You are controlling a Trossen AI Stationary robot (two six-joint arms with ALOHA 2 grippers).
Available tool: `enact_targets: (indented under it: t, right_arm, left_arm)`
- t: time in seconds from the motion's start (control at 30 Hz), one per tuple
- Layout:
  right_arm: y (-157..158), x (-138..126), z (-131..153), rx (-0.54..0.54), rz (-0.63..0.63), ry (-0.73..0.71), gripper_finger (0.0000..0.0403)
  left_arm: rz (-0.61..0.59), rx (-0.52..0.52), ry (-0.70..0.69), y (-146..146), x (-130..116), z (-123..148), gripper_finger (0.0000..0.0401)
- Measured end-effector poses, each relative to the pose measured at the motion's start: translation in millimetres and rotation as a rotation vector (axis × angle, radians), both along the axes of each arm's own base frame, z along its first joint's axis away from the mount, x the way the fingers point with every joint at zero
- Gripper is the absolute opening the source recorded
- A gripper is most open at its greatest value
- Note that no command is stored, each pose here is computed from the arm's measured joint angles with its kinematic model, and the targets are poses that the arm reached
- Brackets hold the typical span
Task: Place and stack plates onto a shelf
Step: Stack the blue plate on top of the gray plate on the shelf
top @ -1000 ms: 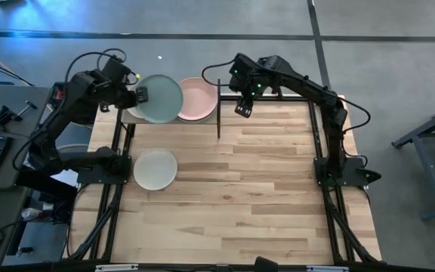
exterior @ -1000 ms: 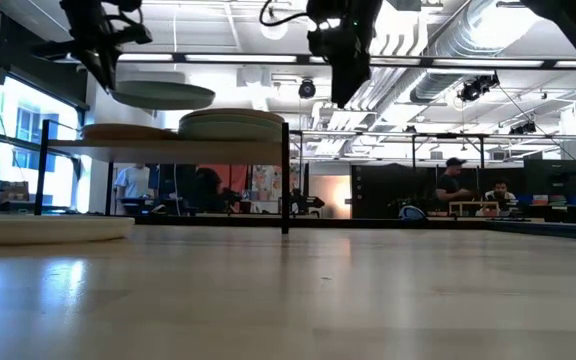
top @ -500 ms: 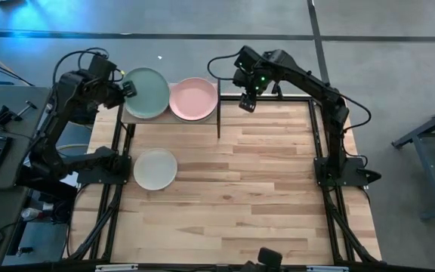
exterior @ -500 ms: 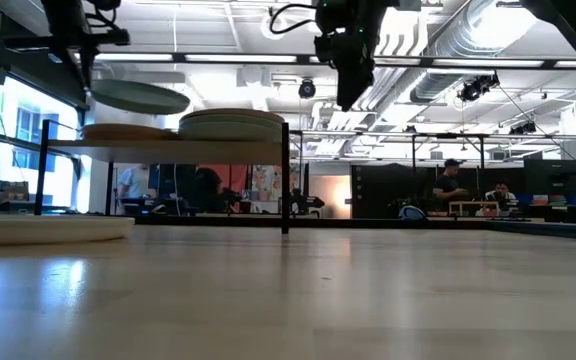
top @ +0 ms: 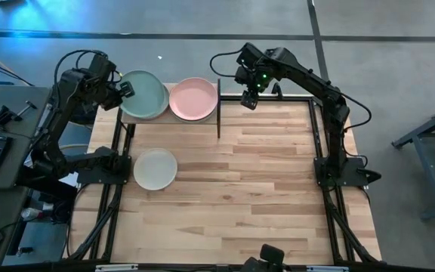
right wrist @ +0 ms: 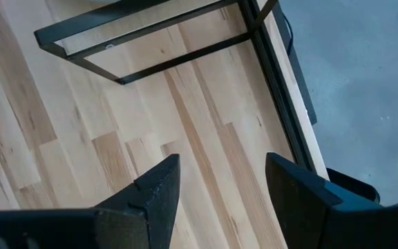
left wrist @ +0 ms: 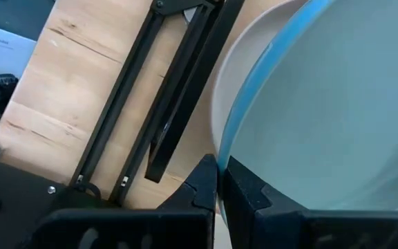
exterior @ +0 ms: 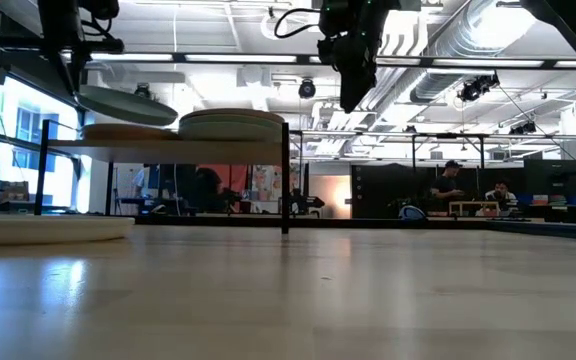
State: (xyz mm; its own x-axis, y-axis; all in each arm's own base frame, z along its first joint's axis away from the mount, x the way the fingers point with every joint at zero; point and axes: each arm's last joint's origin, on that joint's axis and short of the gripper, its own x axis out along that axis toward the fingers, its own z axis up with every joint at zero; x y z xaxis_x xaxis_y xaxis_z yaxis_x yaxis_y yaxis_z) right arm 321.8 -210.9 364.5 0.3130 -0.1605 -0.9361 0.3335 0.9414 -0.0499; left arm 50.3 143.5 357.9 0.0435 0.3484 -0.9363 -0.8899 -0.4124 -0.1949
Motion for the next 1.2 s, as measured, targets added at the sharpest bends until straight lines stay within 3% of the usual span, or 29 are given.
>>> enact_targets:
  t: [0.4,1.2]
  right_arm:
    - [0,0,0,0.002,0.000,0.003,0.0190]
    - [1,-1,0,0.005,0.007,0.013,0.0190]
  left_arm:
    - [0.004,-0.087,0.025,22,8,-13,0.0001]
    - [-0.030,-0.163,0.019,45,18,-29,0.0012]
